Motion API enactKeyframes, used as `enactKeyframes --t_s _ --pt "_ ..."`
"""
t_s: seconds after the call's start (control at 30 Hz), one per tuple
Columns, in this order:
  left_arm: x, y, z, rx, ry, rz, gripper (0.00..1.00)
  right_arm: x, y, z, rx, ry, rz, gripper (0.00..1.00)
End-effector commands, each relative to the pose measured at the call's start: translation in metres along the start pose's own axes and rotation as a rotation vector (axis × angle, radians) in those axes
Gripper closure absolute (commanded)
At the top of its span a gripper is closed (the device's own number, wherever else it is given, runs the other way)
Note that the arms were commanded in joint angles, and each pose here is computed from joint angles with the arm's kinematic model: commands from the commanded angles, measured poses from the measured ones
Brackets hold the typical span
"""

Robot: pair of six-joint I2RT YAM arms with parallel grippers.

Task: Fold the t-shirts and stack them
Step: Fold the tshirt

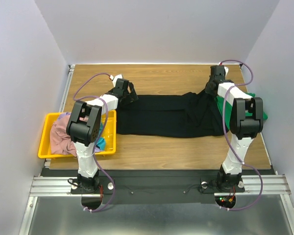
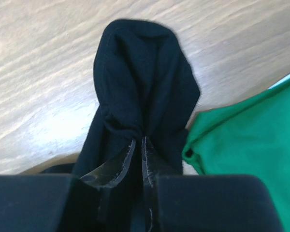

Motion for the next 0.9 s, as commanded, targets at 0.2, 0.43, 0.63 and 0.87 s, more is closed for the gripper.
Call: enactKeyframes --t_s 0.2,0.43,0.63,0.87 --pt "-0.015 0.019 -0.001 0.106 0.093 -0.003 0.02 0.027 -0.007 0.04 -0.088 -0.177 -0.089 0.89" --pt "-0.016 0.022 0.0 0.119 0.097 -0.004 0.02 -0.004 -0.038 0.062 -0.187 -0.178 -0.14 0.84" --pt "-0.016 0.028 0.0 0.131 0.101 -0.006 0.02 -0.027 -0.058 0.054 -0.299 -0.162 -0.145 0.74" --pt "-0.014 0.032 0.004 0.136 0.087 -0.003 0.01 -0.006 -0.07 0.074 -0.437 -0.256 -0.143 0.54"
Point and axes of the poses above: each gripper's point midway between its finger pads, its own z axis back along the fingers, its own y axis along the line the jaws close on, x = y × z, the point moved 9 cm from there along z, back along the fingers, and after that the axes turned 10 degrees about -z, right-handed, at the moved point
